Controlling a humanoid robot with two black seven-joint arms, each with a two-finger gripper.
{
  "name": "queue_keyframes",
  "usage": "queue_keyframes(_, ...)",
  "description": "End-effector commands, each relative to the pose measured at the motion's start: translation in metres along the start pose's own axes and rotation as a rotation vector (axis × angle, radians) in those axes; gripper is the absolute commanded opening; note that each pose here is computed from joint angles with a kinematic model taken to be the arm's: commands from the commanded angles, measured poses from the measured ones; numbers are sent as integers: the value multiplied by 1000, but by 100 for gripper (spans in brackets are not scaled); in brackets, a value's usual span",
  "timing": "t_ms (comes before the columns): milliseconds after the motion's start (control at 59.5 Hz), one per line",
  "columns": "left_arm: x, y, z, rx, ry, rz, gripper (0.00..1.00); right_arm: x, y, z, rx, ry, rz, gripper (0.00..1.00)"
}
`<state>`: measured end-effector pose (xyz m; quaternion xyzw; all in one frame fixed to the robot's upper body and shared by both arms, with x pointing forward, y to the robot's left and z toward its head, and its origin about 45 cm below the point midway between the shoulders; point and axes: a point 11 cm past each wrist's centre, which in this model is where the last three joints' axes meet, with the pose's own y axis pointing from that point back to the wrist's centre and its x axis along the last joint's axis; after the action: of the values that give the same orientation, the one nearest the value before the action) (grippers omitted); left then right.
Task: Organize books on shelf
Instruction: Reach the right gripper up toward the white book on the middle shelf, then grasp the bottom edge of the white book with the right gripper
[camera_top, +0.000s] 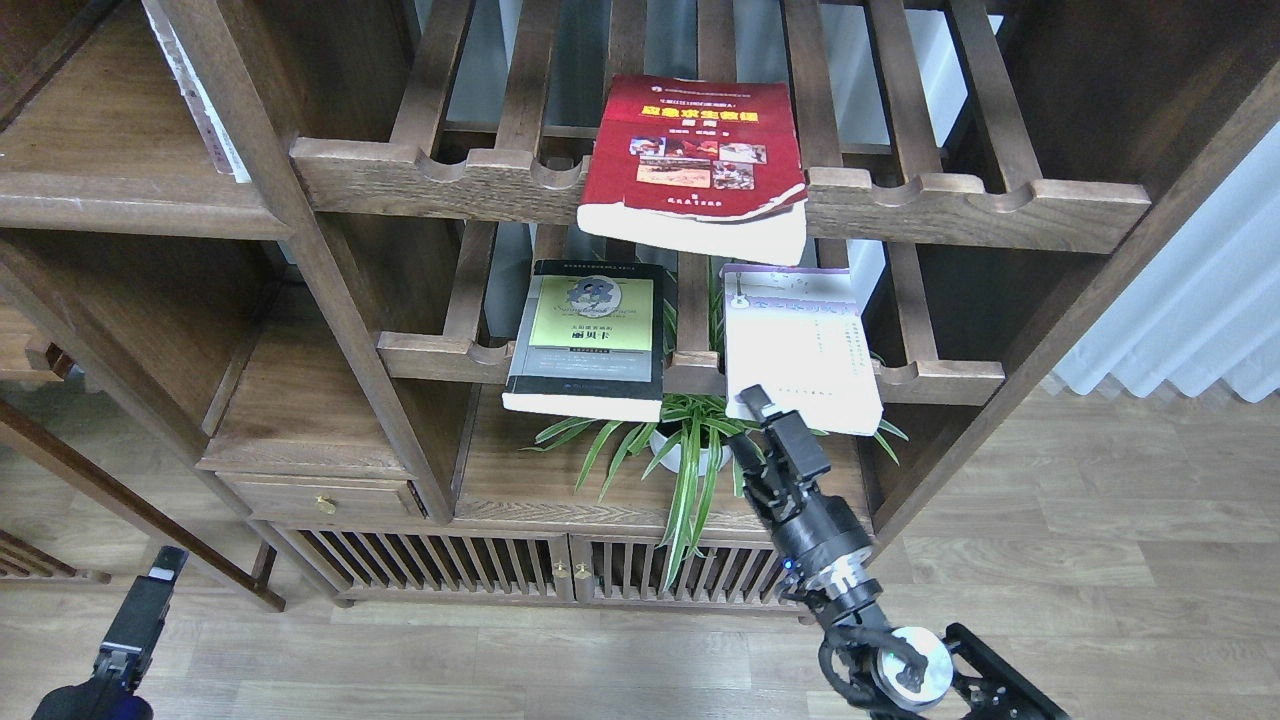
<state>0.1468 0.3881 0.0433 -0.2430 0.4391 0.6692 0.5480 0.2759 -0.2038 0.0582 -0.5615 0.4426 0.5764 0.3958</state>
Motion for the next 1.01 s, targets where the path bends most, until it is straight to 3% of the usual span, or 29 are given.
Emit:
queue_keyframes(0,1,-1,7,-22,-3,4,100,2,0,-7,39,-39,7,91)
queue_keyframes(302,-1,-6,12,-36,-7,-5,100,-3,-2,-11,54,-60,-9,62)
queue_keyframes(605,-1,-5,12,-36,-7,-3,100,0,1,-10,54,-64,-2,44)
queue_keyframes(806,-1,-5,12,-37,-4,-3,100,1,2,-10,61,-84,1,15)
queue_keyframes(991,2,-5,8,-29,-2,7,100,0,2,-9,62,-89,-2,11)
